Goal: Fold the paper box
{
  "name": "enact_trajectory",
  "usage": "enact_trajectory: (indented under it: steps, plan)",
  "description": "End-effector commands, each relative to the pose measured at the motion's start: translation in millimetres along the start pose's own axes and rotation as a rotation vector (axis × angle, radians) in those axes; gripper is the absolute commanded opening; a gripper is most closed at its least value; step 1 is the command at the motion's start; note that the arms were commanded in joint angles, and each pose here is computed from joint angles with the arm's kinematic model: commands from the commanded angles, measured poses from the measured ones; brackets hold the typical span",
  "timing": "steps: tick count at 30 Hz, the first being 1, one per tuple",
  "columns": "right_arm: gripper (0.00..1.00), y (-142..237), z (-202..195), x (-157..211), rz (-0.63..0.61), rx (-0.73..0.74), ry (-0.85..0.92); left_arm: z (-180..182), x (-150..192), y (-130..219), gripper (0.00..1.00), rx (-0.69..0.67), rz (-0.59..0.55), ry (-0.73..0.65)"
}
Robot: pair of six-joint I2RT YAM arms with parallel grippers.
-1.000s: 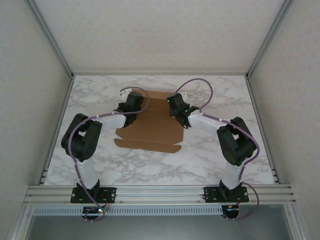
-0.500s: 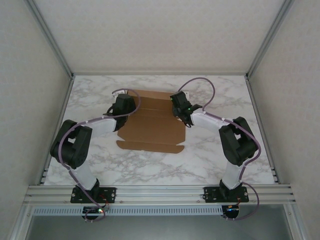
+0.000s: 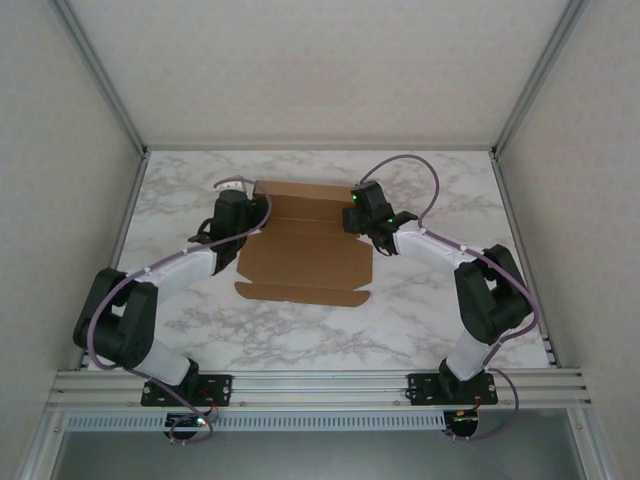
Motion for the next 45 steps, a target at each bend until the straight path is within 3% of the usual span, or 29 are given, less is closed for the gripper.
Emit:
enact_trajectory:
  steps: [1, 7, 9, 11, 13, 16, 22, 35, 45]
  plan:
    - [0.68, 10.7, 1.7, -3.9, -0.009, -0.071, 0.014, 1.3, -7.6, 17.6, 0.57, 0.023, -0.018, 0.026]
    - [0.68, 32.5, 8.4, -6.2, -0.025, -0.237, 0.020, -6.9, -46.0, 53.7, 0.33, 0.102, -0.142, 0.058]
    - [0.68, 41.3, 12.0, -5.7, -0.022, -0.303, 0.016, -6.9, -60.5, 60.3, 0.35, 0.103, -0.180, 0.072]
    - [0.68, 51.9, 16.4, -8.1, -0.020, -0.384, 0.003, -6.7, -73.7, 57.6, 0.44, 0.099, -0.186, 0.081]
    - [0.68, 60.9, 16.4, -14.2, -0.037, -0.421, -0.020, -4.4, -80.5, 47.3, 0.52, 0.093, -0.169, 0.083]
    - [0.69, 70.8, 6.7, -30.3, -0.070, -0.408, -0.084, -0.4, -83.2, 26.6, 0.54, 0.111, -0.136, 0.088]
    - [0.70, 60.9, -14.8, -58.2, -0.016, -0.336, -0.282, -3.2, -72.9, -1.3, 0.55, 0.163, -0.085, 0.109]
    - [0.62, 27.0, -7.9, -54.9, 0.100, -0.300, -0.283, 6.0, -46.6, -24.6, 0.54, 0.180, -0.023, 0.170]
    - [0.55, 3.7, -21.2, -31.1, 0.159, -0.218, -0.263, 11.5, -3.2, -32.2, 0.53, 0.173, 0.060, 0.194]
Point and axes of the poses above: each hand's point on the last joint's axis, 136 mm out from that joint toward the fingers, its own y axis back along the fingers, its own z axis along the line the jaws close on, x = y × z, the point moved 2 cm from there along y, back along the fingers, and after that the axes turned 12 degrees about -y, right-handed, at the moved point
